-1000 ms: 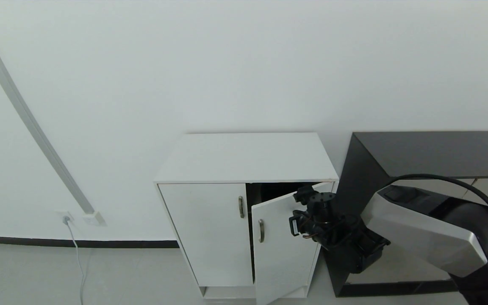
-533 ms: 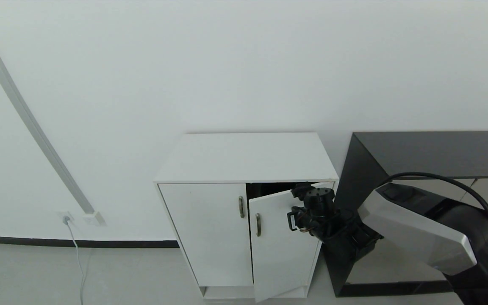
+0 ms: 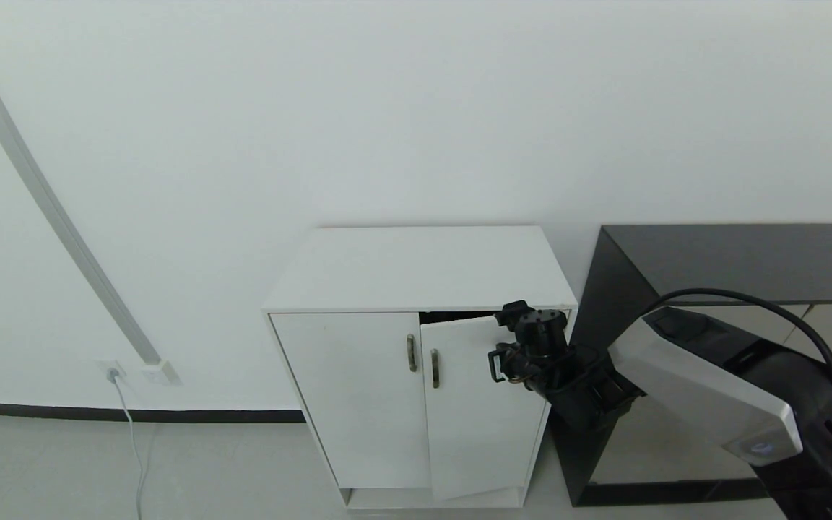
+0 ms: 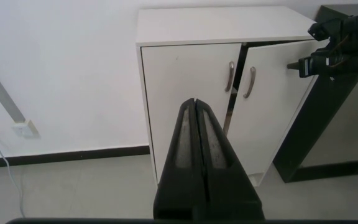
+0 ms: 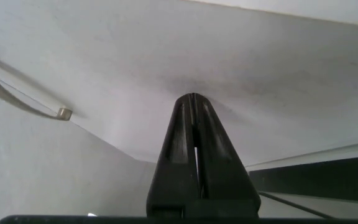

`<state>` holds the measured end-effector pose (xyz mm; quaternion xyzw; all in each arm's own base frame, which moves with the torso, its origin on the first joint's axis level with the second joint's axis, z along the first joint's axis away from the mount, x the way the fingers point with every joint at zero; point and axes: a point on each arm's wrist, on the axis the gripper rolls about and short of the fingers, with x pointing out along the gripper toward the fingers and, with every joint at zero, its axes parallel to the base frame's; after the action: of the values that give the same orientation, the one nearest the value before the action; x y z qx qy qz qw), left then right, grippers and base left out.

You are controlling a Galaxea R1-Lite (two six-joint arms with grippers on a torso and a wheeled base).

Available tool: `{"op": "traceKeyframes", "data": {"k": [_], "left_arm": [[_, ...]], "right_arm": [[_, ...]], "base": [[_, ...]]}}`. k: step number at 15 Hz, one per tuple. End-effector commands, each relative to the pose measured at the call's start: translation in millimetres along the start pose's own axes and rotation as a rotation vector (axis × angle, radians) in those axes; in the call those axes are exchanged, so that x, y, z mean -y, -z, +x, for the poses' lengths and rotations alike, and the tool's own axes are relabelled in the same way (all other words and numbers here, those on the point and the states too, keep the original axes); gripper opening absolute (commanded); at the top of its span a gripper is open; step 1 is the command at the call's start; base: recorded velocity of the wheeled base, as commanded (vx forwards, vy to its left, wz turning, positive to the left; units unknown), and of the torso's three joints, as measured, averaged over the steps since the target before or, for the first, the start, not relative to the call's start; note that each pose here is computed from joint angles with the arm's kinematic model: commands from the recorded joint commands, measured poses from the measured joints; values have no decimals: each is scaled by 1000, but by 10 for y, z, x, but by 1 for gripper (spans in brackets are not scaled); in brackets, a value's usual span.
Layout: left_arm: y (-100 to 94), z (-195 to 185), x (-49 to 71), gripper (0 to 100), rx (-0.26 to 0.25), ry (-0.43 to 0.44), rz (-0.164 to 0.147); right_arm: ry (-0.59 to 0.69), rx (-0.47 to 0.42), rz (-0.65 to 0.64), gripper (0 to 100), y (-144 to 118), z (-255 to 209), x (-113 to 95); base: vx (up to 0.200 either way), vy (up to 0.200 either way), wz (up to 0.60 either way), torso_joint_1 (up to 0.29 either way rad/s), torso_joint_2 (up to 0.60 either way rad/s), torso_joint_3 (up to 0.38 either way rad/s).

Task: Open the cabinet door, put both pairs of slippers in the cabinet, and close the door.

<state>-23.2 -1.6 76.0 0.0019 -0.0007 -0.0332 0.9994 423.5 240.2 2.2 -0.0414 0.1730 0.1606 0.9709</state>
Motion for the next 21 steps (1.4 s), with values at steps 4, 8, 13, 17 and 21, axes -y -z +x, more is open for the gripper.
{"op": "traceKeyframes", "data": {"k": [4,8,13,17,21], "left_arm": [[0,1,0,0,-1,0,-1],[0,1,0,0,-1,0,-1],[0,1,0,0,-1,0,1],[0,1,0,0,-1,0,1],[0,1,0,0,-1,0,1]], "right_arm": [[4,12,4,0,-87,34,13],[7,9,4,0,-112,55,23],[14,10,6,0,-110,93,41],[20,6,7,0,-87,110,70],[21,9,8,0,-81,136,73]], "base": [[0,0,0,0,0,0],[0,0,0,0,0,0],[0,0,0,0,0,0],[0,0,0,0,0,0],[0,0,0,0,0,0]]}}
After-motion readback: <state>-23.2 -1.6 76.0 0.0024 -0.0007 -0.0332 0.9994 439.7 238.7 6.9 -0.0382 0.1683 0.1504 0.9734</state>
